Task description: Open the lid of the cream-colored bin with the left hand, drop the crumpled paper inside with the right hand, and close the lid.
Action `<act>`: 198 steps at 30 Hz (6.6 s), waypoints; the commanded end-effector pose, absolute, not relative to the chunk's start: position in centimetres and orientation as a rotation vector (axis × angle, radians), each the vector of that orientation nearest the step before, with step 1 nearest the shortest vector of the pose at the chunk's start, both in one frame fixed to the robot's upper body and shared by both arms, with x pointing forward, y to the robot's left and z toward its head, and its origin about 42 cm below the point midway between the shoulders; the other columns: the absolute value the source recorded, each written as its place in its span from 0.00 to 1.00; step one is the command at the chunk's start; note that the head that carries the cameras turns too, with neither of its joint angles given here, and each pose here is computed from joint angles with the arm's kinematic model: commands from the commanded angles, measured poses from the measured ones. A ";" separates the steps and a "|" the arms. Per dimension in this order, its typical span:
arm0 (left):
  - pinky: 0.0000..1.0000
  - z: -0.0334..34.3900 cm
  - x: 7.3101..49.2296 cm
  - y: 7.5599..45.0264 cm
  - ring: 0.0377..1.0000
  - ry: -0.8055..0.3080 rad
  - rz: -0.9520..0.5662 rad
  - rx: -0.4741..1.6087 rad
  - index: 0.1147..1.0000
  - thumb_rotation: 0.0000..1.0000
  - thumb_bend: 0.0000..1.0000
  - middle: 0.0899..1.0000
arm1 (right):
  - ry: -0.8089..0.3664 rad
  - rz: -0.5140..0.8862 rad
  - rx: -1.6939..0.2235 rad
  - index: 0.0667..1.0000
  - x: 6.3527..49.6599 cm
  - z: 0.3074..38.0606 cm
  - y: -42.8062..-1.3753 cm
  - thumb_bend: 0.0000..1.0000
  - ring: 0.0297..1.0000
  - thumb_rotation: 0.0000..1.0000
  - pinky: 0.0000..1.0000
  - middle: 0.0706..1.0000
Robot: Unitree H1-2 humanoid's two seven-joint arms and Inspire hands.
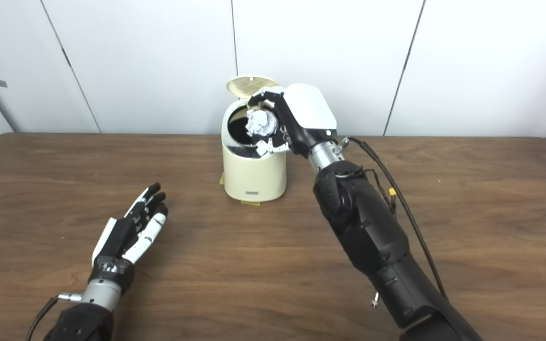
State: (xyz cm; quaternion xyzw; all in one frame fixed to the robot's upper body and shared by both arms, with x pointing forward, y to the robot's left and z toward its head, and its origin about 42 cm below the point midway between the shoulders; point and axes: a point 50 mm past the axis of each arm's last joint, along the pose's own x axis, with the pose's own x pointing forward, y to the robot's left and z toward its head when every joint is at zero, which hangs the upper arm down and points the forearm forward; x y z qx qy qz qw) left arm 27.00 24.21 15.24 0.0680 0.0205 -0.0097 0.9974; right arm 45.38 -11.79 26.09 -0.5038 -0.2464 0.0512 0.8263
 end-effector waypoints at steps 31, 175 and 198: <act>0.97 16.6 27.6 23.7 0.95 -0.026 -0.032 0.145 1.00 0.49 0.33 0.94 | -0.705 -0.005 -0.790 0.45 45.4 28.0 -13.2 0.50 0.38 0.00 0.32 0.48; 0.96 22.4 42.6 16.4 1.00 -0.629 -0.350 1.669 0.67 1.00 0.51 0.99 | 0.008 -0.063 0.007 1.00 31.5 13.7 -22.6 0.64 1.00 1.00 1.00 0.96; 0.85 26.9 41.6 19.7 0.86 -0.484 -0.074 0.642 0.69 0.69 0.39 0.80 | -0.026 -0.065 -0.079 1.00 31.4 13.6 -22.7 0.67 0.99 1.00 0.96 0.96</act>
